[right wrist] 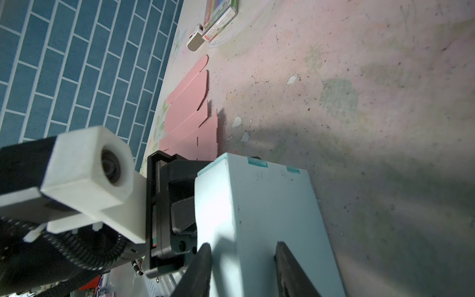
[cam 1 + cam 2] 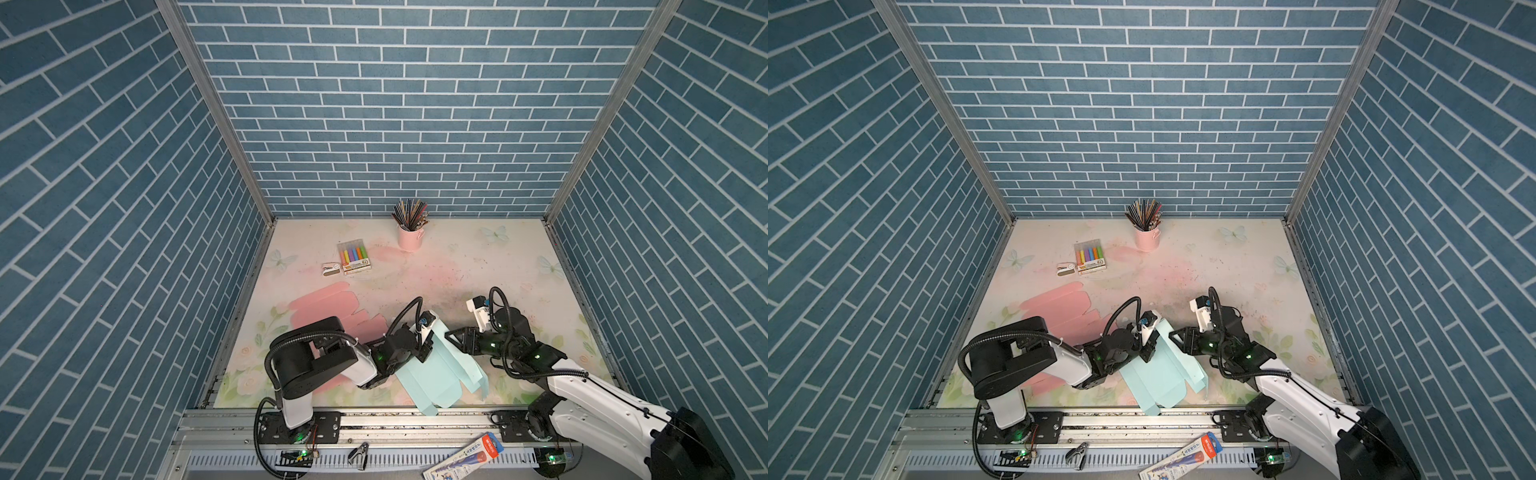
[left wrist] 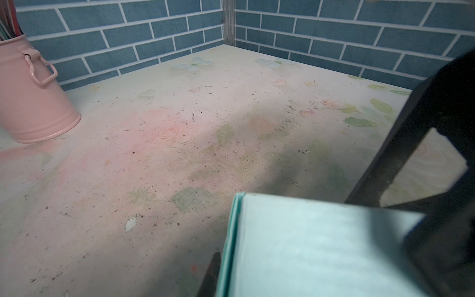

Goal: Fold the paper box

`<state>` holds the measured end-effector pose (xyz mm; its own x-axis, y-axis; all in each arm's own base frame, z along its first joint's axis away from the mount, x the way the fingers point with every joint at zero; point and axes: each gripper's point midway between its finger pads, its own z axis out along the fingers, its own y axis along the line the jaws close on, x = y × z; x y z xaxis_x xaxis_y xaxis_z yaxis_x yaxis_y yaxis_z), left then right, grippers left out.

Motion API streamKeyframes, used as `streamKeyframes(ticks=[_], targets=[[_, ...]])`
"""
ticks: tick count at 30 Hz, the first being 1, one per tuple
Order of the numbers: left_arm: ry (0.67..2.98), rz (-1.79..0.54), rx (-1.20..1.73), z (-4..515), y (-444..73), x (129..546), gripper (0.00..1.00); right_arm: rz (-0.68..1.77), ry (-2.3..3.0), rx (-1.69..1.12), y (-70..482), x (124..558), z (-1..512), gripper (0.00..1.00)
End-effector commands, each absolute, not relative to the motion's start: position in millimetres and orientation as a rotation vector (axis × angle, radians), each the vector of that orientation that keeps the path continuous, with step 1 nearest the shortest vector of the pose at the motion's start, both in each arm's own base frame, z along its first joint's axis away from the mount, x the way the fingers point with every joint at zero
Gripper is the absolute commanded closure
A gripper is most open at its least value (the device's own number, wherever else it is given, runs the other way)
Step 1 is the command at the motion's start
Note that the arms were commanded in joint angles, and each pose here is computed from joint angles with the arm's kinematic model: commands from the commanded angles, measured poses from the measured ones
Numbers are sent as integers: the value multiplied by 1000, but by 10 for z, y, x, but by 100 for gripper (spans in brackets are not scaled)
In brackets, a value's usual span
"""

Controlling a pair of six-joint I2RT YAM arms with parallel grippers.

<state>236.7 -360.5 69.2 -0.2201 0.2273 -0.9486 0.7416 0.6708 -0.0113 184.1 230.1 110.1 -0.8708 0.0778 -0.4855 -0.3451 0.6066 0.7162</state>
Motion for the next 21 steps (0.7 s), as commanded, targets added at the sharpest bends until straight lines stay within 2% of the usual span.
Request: streamKeyframes(ticks=[1, 5, 10, 15, 21], targets=[[1741, -591, 764, 766, -3644, 2360, 84, 1134, 2399, -181, 2222, 1828, 977, 59], [1732, -601, 766, 788, -3659, 2346, 90, 1098, 2402, -179, 2190, 1859, 951, 60], [1733, -603, 763, 788, -3666, 2339, 91, 1038, 2407, -183, 2145, 1925, 960, 60], [1732, -603, 760, 790, -3663, 2349, 84, 1029, 2410, -181, 2133, 1955, 958, 60], [1713, -622, 734, 873, -3642, 2342, 81, 1025, 2408, -186, 2133, 1966, 978, 61]])
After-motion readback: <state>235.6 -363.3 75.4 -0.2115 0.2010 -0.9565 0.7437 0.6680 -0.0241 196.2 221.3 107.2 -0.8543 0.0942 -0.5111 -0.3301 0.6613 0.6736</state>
